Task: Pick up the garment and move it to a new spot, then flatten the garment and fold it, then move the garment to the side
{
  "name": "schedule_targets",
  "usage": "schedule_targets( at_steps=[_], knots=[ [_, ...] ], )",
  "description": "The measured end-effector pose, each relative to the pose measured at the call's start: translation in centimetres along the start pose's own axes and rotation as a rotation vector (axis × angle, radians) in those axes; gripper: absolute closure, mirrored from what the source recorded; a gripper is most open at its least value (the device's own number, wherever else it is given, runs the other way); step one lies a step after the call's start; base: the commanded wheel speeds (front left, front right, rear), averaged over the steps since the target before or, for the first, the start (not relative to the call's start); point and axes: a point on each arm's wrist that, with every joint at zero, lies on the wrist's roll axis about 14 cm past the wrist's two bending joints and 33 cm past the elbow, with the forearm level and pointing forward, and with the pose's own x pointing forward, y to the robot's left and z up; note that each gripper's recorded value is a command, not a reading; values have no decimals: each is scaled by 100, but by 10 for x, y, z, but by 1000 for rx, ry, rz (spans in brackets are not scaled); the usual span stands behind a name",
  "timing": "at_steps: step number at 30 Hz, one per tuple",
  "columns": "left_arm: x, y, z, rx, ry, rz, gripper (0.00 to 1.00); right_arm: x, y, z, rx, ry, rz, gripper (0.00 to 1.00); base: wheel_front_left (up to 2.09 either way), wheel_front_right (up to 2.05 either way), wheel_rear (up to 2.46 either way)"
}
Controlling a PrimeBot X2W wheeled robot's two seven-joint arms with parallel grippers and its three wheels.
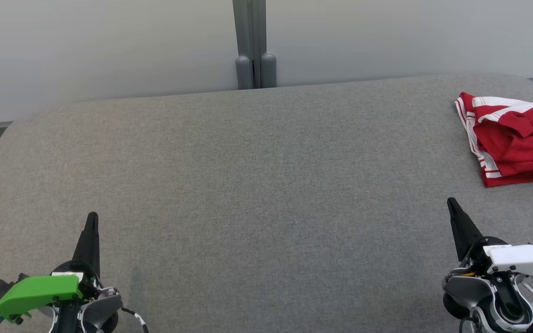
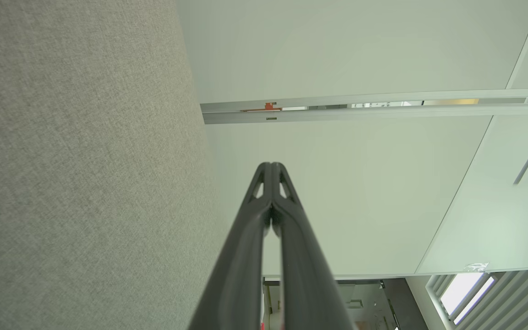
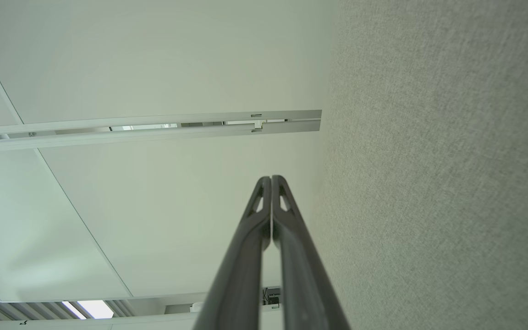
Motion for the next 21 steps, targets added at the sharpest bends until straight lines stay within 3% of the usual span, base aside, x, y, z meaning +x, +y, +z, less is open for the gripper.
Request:
schedule_targets(
  at_steps=[21],
  knots=[
    [0,0,0,1,1,0,100,0,0,0,1,0,0,100,0,0,0]
  ],
)
